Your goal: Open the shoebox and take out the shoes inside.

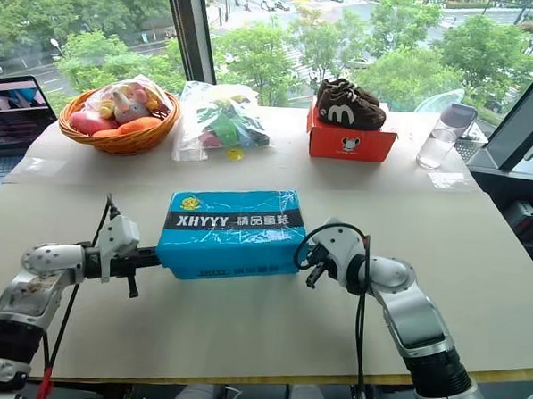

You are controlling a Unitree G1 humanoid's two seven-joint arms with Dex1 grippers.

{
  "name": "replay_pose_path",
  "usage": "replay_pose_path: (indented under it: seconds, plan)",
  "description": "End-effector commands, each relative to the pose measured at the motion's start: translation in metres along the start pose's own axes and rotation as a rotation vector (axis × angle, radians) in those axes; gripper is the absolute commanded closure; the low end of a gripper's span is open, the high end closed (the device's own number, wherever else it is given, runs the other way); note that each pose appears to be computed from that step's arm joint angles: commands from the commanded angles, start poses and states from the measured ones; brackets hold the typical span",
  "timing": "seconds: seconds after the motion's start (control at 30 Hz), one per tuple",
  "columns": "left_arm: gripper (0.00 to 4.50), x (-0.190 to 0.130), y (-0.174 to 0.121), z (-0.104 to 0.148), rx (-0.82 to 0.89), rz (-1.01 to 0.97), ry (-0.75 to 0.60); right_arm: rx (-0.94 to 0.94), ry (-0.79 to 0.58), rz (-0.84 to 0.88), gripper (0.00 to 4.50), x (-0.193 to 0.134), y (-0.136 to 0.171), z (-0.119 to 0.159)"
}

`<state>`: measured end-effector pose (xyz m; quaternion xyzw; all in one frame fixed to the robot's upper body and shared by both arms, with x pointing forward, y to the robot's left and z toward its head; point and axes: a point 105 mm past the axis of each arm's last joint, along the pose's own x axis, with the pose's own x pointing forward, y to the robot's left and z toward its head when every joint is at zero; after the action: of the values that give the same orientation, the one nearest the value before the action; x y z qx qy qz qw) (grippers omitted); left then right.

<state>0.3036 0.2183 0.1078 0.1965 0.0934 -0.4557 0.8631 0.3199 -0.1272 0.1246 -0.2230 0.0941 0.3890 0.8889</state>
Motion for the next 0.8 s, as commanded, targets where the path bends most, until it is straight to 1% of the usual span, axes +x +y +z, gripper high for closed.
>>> replay_pose_path:
  seconds: [0.03, 0.13, 0.17, 0.2, 0.33, 0.4, 0.47, 0.5, 0.6, 0.67, 0.73, 0.8]
  plan:
    - [4.5, -0.022, 0.012, 0.016, 0.017, 0.101, -0.038, -0.011, -0.029, -0.016, 4.47, -0.013, -0.004, 0.009]
    - [4.5, -0.04, 0.017, 0.007, 0.03, 0.164, 0.018, -0.007, -0.013, 0.017, 4.47, -0.018, 0.003, 0.006]
    - [4.5, -0.045, 0.016, 0.01, 0.039, 0.165, 0.015, -0.009, 0.001, 0.028, 4.47, -0.021, 0.006, 0.003]
    - [4.5, -0.047, 0.013, 0.017, 0.041, 0.157, -0.019, -0.007, 0.012, 0.042, 4.47, -0.025, 0.009, 0.001]
    - [4.5, -0.042, -0.021, 0.041, 0.002, 0.037, -0.131, 0.02, 0.077, 0.152, 4.47, -0.039, 0.027, -0.013]
    - [4.5, -0.041, -0.05, 0.05, -0.036, -0.044, -0.178, -0.013, 0.138, 0.297, 4.47, -0.046, 0.057, -0.022]
    - [4.5, -0.042, -0.065, 0.05, -0.043, -0.077, -0.176, -0.023, 0.145, 0.377, 4.47, -0.047, 0.078, -0.022]
    - [4.5, -0.043, -0.069, 0.049, -0.039, -0.081, -0.166, -0.021, 0.136, 0.388, 4.47, -0.046, 0.083, -0.02]
    - [4.5, -0.046, -0.075, 0.047, -0.06, -0.068, -0.167, -0.007, 0.089, 0.332, 4.47, -0.027, 0.087, -0.01]
    - [4.5, -0.048, -0.077, 0.048, -0.079, -0.049, -0.187, 0.047, 0.068, 0.241, 4.47, -0.01, 0.079, -0.004]
    - [4.5, -0.052, -0.083, 0.045, -0.077, -0.051, -0.173, 0.069, 0.022, 0.183, 4.47, 0.006, 0.078, 0.008]
    - [4.5, -0.067, -0.08, 0.033, -0.101, -0.046, -0.125, 0.094, -0.017, 0.163, 4.47, 0.016, 0.081, 0.02]
